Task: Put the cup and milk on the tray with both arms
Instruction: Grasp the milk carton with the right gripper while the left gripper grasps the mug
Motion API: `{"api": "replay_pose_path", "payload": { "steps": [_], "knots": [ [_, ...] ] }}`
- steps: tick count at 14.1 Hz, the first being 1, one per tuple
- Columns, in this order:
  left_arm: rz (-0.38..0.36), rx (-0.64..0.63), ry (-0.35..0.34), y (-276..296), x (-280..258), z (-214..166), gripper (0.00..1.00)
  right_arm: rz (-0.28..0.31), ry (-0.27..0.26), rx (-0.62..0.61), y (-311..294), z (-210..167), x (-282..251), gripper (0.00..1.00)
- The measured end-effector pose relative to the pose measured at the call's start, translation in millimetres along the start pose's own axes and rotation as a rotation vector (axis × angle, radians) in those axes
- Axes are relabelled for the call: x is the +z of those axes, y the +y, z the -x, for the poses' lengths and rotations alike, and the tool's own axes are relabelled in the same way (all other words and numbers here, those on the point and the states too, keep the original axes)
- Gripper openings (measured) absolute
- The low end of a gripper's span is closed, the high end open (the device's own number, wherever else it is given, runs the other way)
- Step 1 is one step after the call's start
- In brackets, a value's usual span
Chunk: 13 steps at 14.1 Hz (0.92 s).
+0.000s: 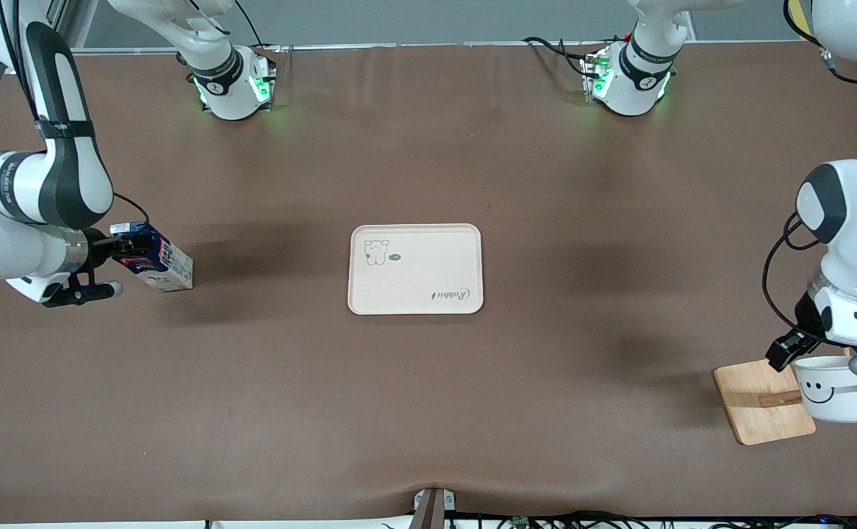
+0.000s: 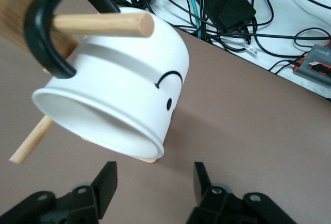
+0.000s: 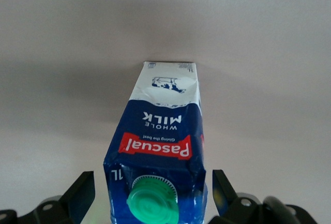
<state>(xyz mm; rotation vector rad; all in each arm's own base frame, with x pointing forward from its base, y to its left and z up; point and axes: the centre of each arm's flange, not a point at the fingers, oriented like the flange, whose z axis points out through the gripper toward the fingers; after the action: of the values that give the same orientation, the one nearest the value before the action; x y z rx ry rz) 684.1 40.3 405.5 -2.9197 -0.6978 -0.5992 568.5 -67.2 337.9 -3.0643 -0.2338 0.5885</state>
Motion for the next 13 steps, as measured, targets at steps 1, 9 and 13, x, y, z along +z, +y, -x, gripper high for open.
{"api": "replay_pose_path", "payload": {
  "steps": [1, 9, 13],
  "knots": [
    [-0.013, 0.024, 0.009, 1, 3, 0, 0.64, 0.0, 0.002, 0.002, -1, 1, 1, 1.0],
    [-0.036, 0.082, 0.055, 4, -5, -9, 0.5, -0.004, 0.001, 0.008, -6, 14, 24, 0.93],
    [-0.025, 0.084, 0.07, 6, -1, -11, 0.47, -0.005, 0.005, 0.013, -4, 17, 14, 0.76]
  ]
}}
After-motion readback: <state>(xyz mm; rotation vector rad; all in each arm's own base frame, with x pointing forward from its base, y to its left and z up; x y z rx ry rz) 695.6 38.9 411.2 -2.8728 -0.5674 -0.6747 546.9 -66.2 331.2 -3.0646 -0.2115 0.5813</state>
